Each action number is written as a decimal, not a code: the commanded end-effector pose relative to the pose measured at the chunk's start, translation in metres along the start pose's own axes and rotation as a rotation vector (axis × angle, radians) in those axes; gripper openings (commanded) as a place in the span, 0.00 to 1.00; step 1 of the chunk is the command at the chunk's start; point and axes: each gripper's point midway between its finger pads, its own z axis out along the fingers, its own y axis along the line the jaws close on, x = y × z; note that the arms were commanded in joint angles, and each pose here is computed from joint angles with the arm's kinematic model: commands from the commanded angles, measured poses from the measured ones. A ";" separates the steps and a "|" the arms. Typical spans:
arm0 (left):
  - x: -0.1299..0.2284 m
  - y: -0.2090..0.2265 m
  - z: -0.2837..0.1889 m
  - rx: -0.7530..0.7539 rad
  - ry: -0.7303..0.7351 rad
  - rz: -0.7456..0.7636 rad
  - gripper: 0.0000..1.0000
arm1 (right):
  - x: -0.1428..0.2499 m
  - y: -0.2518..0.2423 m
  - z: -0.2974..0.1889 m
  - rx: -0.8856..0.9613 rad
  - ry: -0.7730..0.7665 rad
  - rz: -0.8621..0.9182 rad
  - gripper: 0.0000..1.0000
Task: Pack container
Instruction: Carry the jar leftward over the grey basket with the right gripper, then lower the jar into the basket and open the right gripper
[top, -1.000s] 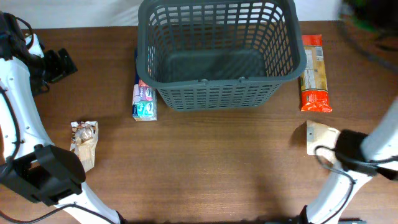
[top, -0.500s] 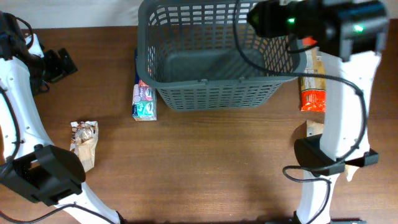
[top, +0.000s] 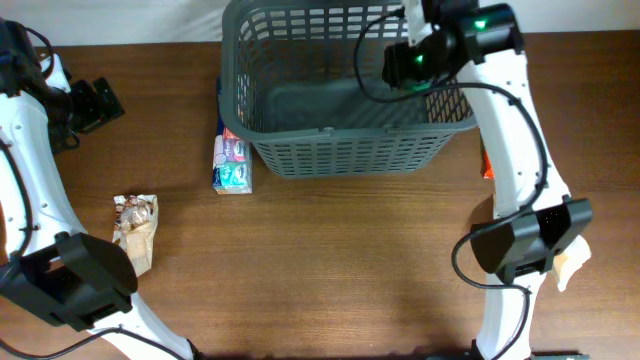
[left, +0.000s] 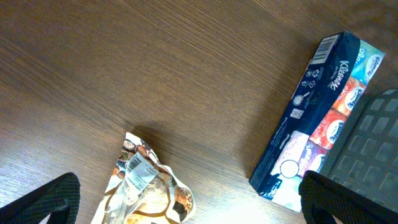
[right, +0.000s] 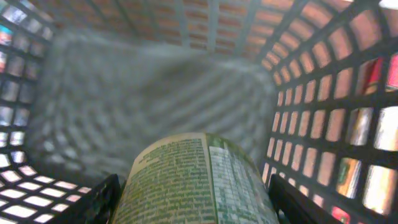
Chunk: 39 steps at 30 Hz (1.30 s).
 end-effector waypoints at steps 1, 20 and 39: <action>-0.001 0.002 0.004 -0.011 0.006 0.014 0.99 | 0.009 -0.003 0.017 0.020 0.035 -0.001 0.06; -0.001 0.002 0.004 -0.011 0.006 0.014 0.99 | 0.056 -0.008 0.099 0.026 0.254 0.023 0.07; -0.001 0.003 0.004 -0.011 0.006 0.014 0.99 | 0.080 -0.010 0.133 0.026 0.348 0.027 0.16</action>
